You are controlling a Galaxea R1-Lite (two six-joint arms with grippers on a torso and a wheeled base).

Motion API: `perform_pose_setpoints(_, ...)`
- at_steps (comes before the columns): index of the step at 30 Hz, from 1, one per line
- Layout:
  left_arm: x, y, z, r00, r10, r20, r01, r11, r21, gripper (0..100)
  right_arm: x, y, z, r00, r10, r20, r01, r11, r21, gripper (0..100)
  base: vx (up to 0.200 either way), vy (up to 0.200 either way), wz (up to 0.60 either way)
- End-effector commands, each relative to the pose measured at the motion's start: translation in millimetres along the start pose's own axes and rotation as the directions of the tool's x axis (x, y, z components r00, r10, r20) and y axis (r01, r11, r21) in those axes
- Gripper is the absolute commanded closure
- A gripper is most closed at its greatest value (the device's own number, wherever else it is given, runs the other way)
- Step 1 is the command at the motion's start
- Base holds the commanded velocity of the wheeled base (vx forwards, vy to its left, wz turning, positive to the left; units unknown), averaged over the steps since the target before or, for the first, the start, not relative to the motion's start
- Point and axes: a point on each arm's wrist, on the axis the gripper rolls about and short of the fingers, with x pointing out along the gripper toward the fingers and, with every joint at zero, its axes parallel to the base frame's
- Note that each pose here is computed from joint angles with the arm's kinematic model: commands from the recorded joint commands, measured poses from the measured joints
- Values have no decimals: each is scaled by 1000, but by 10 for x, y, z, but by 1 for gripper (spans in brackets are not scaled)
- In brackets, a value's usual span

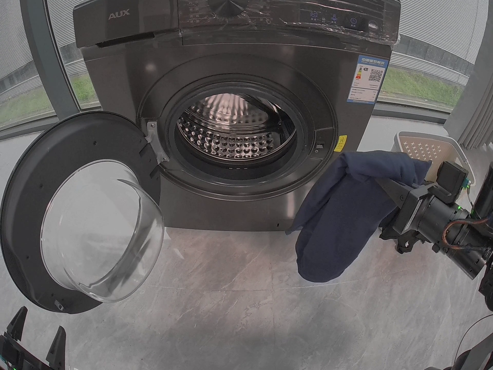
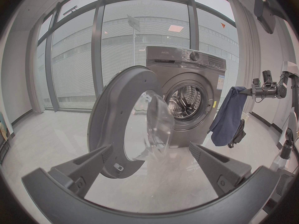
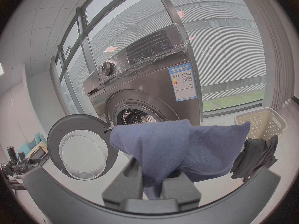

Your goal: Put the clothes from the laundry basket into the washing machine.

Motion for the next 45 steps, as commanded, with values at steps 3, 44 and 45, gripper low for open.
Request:
perform_pose_setpoints(3,-1,1,-52,1000,3,1,-3,1000,3,0,-7,2,-23,1000,2,-10,-2,1000,-3,100,0,0,0)
perform_pose_setpoints(44,668,-91,869,929,-360,-87,364,931,33,0,864,946,-43,944,278,177,-294,953,73,100,0,0,0)
perform_pose_setpoints(45,726,-99,895,921,-378,-92,383,923,35,0,879,949,-29,943,277,184,-294,953,74,100,0,0,0)
